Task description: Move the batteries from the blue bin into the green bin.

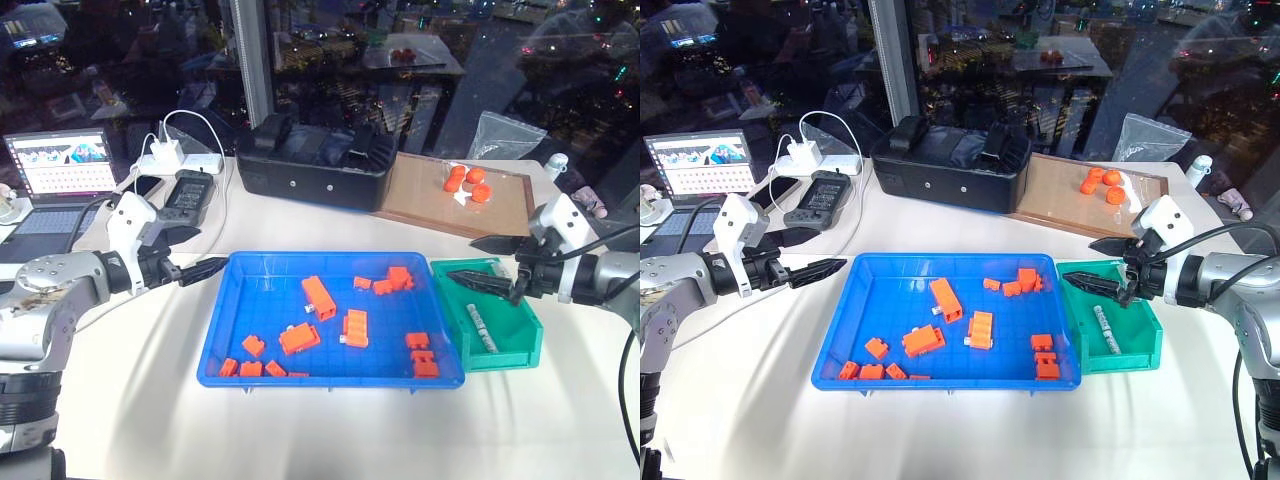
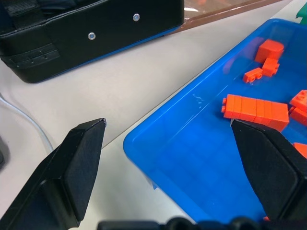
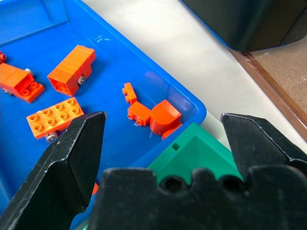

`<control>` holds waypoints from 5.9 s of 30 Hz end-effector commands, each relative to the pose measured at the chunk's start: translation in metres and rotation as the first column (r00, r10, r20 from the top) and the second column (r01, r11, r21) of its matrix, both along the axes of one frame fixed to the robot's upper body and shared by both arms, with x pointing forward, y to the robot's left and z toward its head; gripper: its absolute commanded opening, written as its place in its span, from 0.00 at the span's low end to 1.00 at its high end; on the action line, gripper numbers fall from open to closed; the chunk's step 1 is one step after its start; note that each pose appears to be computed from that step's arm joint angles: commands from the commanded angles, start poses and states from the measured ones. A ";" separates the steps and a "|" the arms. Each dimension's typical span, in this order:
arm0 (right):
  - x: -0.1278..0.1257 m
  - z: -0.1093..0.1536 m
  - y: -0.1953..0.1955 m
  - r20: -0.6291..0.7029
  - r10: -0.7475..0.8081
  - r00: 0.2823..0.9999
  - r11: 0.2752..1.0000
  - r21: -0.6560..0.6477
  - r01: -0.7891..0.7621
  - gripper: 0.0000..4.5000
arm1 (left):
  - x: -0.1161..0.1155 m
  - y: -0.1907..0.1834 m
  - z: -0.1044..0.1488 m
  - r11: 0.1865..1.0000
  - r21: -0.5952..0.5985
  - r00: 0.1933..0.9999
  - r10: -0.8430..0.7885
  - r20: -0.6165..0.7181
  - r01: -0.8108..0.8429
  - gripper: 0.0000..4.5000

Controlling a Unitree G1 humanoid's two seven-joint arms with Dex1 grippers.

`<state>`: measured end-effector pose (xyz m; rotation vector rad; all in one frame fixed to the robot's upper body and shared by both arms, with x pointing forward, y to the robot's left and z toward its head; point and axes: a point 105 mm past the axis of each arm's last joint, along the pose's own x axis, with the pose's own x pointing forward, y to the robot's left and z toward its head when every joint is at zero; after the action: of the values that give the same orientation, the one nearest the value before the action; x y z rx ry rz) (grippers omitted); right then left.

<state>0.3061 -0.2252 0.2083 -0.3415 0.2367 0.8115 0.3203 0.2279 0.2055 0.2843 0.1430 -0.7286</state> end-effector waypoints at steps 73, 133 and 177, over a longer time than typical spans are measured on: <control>0.012 -0.039 0.106 -0.134 0.372 0.918 0.862 -0.318 -0.396 1.00 | -0.042 -0.042 -0.025 0.914 0.138 0.922 -0.363 -0.137 0.380 1.00; -0.022 -0.089 0.165 -0.317 0.536 0.782 0.710 -0.332 -0.621 1.00 | -0.039 -0.037 -0.026 0.917 0.169 0.931 -0.342 -0.125 0.360 1.00; 0.034 0.027 0.006 0.002 0.043 0.999 0.916 -0.399 -0.039 0.05 | -0.017 -0.061 0.002 0.901 0.060 0.903 -0.429 -0.001 0.429 1.00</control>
<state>0.3383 -0.2030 0.2183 -0.7110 0.4342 0.8740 0.3038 0.1691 0.1920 0.3842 0.1547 -1.1545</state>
